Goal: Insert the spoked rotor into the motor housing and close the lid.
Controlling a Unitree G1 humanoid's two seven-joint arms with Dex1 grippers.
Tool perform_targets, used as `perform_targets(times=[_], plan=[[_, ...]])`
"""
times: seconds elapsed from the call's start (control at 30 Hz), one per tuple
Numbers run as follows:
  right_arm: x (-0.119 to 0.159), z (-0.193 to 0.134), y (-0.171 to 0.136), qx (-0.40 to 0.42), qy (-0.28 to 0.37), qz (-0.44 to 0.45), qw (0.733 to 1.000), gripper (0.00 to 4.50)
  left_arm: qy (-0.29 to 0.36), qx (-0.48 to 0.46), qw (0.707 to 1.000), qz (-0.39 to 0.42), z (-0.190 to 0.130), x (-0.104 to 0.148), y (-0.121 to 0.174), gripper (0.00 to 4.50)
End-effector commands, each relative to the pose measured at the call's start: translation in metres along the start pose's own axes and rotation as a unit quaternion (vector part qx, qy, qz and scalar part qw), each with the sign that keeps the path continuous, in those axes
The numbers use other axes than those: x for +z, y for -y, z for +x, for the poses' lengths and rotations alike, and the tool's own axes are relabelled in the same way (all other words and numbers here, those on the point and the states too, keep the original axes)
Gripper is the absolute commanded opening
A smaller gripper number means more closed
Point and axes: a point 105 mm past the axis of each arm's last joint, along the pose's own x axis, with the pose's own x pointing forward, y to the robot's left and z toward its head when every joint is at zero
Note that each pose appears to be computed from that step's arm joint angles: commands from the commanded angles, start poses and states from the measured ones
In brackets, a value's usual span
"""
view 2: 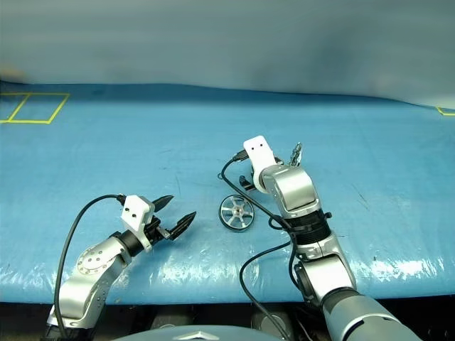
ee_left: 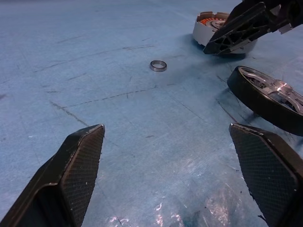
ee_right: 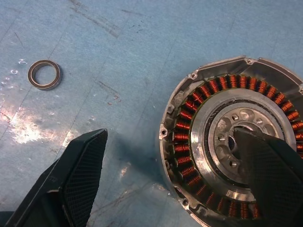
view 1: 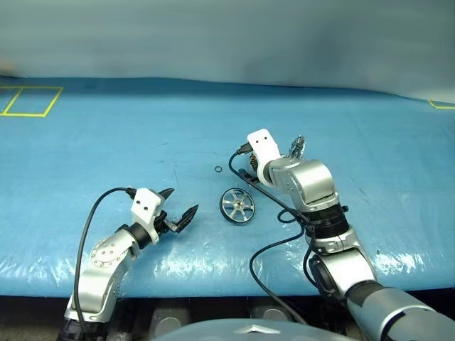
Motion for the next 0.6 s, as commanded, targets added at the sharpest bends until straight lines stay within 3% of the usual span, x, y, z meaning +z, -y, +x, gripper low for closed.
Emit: perform_targets(times=[0.03, 0.2, 0.37, 0.6], plan=[[-0.003, 0.002, -0.003, 0.015, -0.026, -0.016, 0.999, 3.57, 0.020, 0.002, 1.000, 0.016, 0.000, 0.010, 0.001, 4.50], [-0.009, 0.005, -0.004, 0.018, -0.051, -0.064, 0.996, 1.94, 0.019, 0.006, 1.000, 0.016, -0.002, 0.009, -0.001, 4.50], [-0.008, 0.005, 0.000, 0.013, -0.047, -0.094, 0.994, 1.93, 0.018, 0.016, 1.000, 0.018, -0.006, 0.008, -0.004, 4.50], [0.011, -0.007, -0.003, 0.043, 0.011, -0.183, 0.982, 1.93, 0.029, 0.036, 0.998, 0.034, -0.010, 0.012, -0.012, 4.50]])
